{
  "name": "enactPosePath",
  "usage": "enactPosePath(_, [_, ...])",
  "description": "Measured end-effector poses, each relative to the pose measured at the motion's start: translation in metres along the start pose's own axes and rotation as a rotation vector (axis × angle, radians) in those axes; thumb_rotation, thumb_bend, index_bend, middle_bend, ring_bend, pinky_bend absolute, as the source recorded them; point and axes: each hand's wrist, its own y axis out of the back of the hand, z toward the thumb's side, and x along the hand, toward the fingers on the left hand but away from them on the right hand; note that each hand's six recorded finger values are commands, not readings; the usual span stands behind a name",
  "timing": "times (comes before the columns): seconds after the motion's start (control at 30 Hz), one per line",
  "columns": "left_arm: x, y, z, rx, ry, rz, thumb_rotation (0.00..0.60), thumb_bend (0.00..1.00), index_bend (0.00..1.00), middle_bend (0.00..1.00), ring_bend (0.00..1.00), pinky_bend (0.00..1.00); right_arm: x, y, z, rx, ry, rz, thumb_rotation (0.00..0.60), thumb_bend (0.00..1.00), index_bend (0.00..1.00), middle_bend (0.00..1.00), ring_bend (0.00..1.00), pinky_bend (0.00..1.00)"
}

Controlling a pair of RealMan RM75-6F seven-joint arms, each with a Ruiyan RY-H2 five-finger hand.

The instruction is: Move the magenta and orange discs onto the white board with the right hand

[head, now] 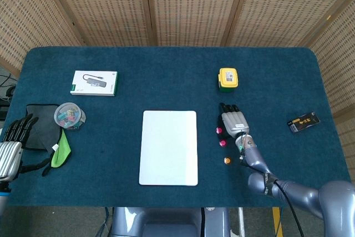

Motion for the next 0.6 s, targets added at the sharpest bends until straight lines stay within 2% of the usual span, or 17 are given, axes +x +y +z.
enactPosePath(0.17, [0.0, 0.0, 0.0, -0.004, 0.002, 0.0, 0.6, 0.0, 0.0, 0.0, 0.0, 0.0, 0.002, 0.011, 0.018, -0.022, 0.045, -0.009, 0.6, 0.36, 0.57, 0.0, 0.0, 0.0])
enactPosePath(0.43, [0.001, -0.001, 0.002, -0.005, -0.003, -0.003, 0.6, 0.0, 0.0, 0.0, 0.0, 0.0, -0.009, 0.037, 0.074, -0.022, 0.129, -0.021, 0.6, 0.36, 0.57, 0.0, 0.0, 0.0])
enactPosePath(0.6, [0.001, -0.001, 0.001, -0.007, -0.001, -0.007, 0.6, 0.0, 0.0, 0.0, 0.0, 0.0, -0.015, 0.044, 0.11, -0.022, 0.163, -0.009, 0.6, 0.36, 0.57, 0.0, 0.0, 0.0])
